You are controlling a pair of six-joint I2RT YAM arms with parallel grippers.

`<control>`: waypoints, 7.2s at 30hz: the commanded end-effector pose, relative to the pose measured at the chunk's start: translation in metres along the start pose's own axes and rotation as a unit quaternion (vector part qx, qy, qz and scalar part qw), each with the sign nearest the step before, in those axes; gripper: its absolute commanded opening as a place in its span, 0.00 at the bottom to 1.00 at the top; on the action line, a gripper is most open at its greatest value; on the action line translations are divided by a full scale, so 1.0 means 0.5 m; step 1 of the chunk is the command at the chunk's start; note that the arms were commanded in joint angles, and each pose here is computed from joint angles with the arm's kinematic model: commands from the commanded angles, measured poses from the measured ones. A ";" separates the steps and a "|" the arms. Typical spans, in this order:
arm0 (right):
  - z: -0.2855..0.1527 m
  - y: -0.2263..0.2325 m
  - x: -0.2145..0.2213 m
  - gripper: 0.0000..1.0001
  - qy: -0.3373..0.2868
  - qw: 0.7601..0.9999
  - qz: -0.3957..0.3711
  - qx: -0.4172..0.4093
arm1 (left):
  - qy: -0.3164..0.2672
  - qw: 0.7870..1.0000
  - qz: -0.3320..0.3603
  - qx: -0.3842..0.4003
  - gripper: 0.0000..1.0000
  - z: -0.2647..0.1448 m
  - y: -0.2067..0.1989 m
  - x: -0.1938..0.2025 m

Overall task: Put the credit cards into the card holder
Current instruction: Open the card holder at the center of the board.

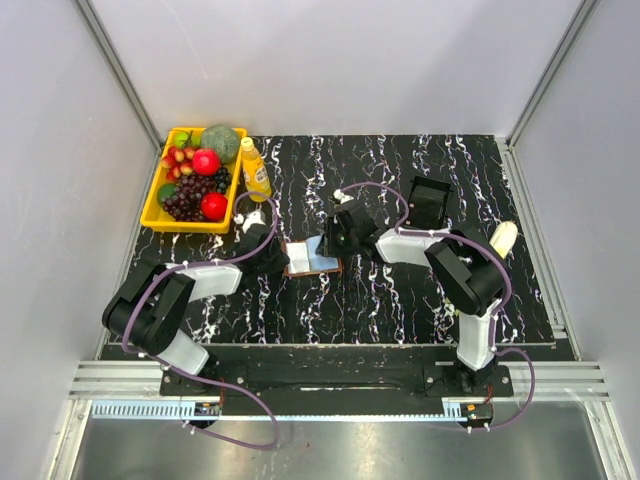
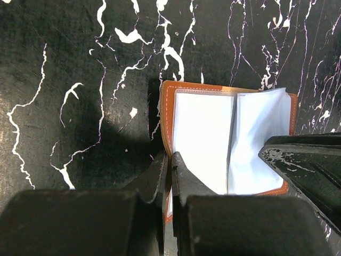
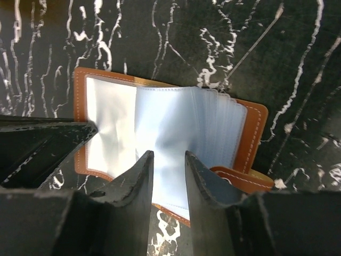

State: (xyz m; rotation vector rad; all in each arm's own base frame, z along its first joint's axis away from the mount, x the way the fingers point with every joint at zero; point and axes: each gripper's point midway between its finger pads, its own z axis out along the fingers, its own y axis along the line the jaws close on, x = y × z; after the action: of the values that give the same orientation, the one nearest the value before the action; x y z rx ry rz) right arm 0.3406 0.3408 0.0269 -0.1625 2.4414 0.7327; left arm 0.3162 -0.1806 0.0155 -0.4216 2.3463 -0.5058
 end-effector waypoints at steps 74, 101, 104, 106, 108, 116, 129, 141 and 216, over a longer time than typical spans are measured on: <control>-0.032 0.098 0.002 0.00 0.019 0.989 0.068 -0.134 | 0.098 0.995 0.018 -0.027 0.00 -0.002 0.074 0.135; -0.074 -0.223 0.070 0.00 0.002 0.987 0.073 0.141 | 0.100 0.991 0.051 -0.074 0.00 -0.011 0.109 0.128; -0.095 -0.170 0.045 0.10 0.000 0.995 0.055 0.085 | 0.087 0.994 0.054 -0.041 0.00 -0.023 0.078 0.109; -0.119 -0.125 0.011 0.22 -0.013 0.998 0.050 0.045 | 0.082 0.995 0.059 -0.022 0.00 -0.032 0.052 0.093; -0.155 -0.072 -0.031 0.34 -0.031 0.999 0.044 0.004 | 0.077 0.995 0.063 -0.020 0.00 -0.038 0.042 0.079; -0.200 0.066 -0.104 0.29 -0.045 0.997 -0.001 -0.068 | 0.070 0.996 0.063 0.000 0.00 -0.049 0.013 0.061; -0.099 0.172 -0.041 0.19 0.024 0.996 -0.051 -0.074 | 0.035 0.995 0.054 0.073 0.00 -0.117 -0.053 0.016; -0.128 0.220 -0.070 0.23 -0.006 0.994 -0.069 -0.089 | 0.034 0.994 0.064 0.077 0.00 -0.136 -0.066 0.004; -0.016 0.007 0.093 0.25 0.066 0.991 -0.062 0.095 | 0.101 0.994 0.039 -0.029 0.13 -0.034 0.060 0.120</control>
State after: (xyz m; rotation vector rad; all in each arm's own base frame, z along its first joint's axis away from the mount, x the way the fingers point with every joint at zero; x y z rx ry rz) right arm 0.2795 0.3748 0.0224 -0.3747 2.5942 0.6419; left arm 0.2706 -0.1913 0.0205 -0.2792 2.4710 -0.5888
